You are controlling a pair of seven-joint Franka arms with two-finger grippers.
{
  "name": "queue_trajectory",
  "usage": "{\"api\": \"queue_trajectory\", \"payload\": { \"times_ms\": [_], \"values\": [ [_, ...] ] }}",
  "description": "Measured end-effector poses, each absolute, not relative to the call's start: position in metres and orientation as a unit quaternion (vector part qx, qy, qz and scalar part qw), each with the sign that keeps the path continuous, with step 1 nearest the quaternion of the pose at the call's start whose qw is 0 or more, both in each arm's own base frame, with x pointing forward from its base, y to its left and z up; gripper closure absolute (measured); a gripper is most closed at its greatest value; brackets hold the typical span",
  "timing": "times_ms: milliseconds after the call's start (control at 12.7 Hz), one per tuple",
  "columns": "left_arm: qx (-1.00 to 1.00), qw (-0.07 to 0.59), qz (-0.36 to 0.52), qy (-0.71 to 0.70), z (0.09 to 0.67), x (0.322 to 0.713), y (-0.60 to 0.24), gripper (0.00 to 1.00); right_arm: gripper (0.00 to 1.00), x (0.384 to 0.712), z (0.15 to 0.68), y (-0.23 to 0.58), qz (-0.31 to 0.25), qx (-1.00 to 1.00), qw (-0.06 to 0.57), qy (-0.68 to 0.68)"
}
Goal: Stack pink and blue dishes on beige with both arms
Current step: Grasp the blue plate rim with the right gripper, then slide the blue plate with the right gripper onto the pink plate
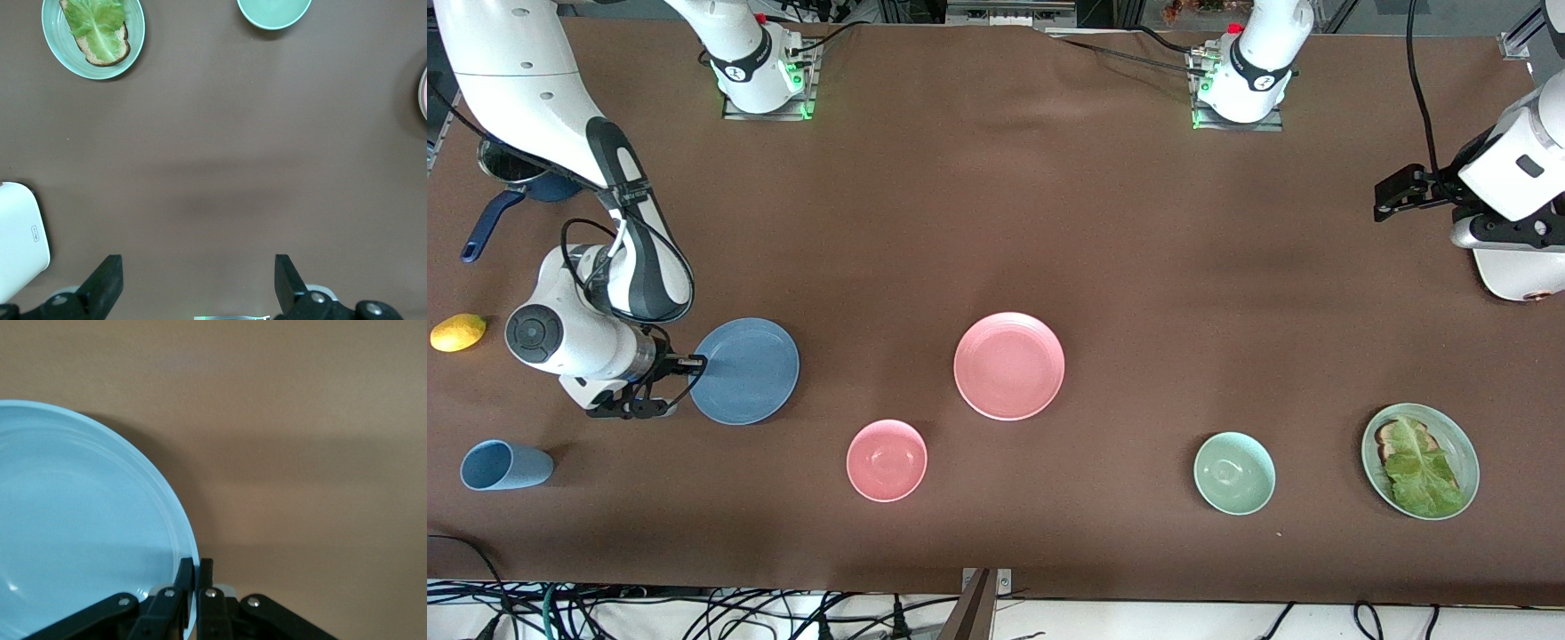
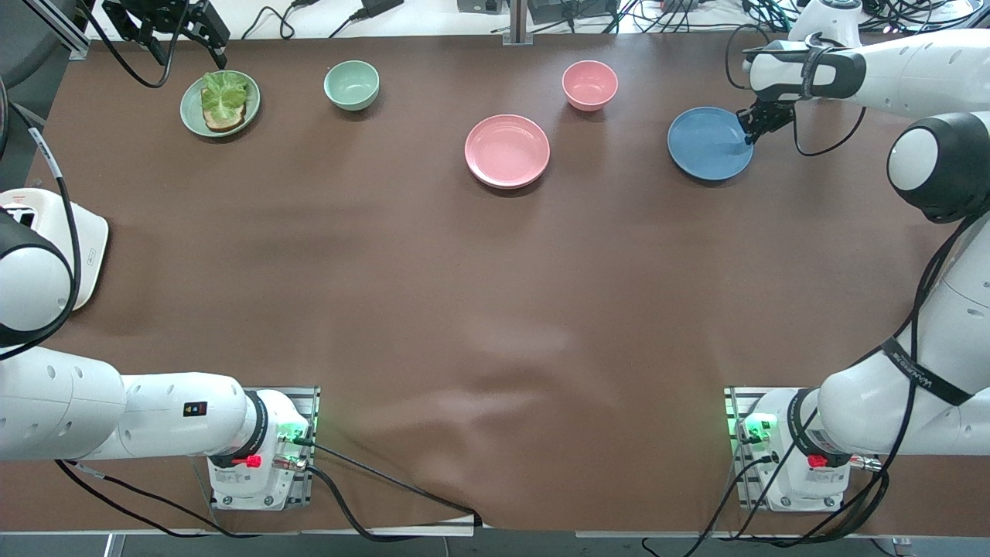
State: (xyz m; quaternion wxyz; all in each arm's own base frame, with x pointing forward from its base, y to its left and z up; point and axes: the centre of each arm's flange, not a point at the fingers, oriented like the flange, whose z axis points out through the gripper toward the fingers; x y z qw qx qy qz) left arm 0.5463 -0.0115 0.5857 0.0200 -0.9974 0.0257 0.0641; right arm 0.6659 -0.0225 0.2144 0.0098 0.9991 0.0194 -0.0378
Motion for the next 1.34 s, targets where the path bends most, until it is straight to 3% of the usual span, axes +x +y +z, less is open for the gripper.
{"api": "queue_trajectory", "payload": {
  "times_ms": [314,785,1099,1335],
  "values": [
    [-0.997,0.02,0.064,0.026,0.586,0.546,-0.011,0.0,0.96,0.674,0.268,-0.002,-0.01,0.999,0.002,0.038],
    [-0.997,0.02,0.064,0.026,0.586,0.546,-0.012,0.0,0.96,0.691,0.348,0.042,-0.016,0.997,-0.01,0.069],
    [-0.997,0.02,0.064,0.025,0.586,0.546,-0.011,0.0,0.96,0.691,0.353,0.07,-0.016,0.998,-0.013,0.065],
    [-0.997,0.02,0.064,0.024,0.586,0.546,-0.01,0.0,0.96,0.679,0.354,0.143,-0.023,0.999,-0.024,0.025]
  ]
}}
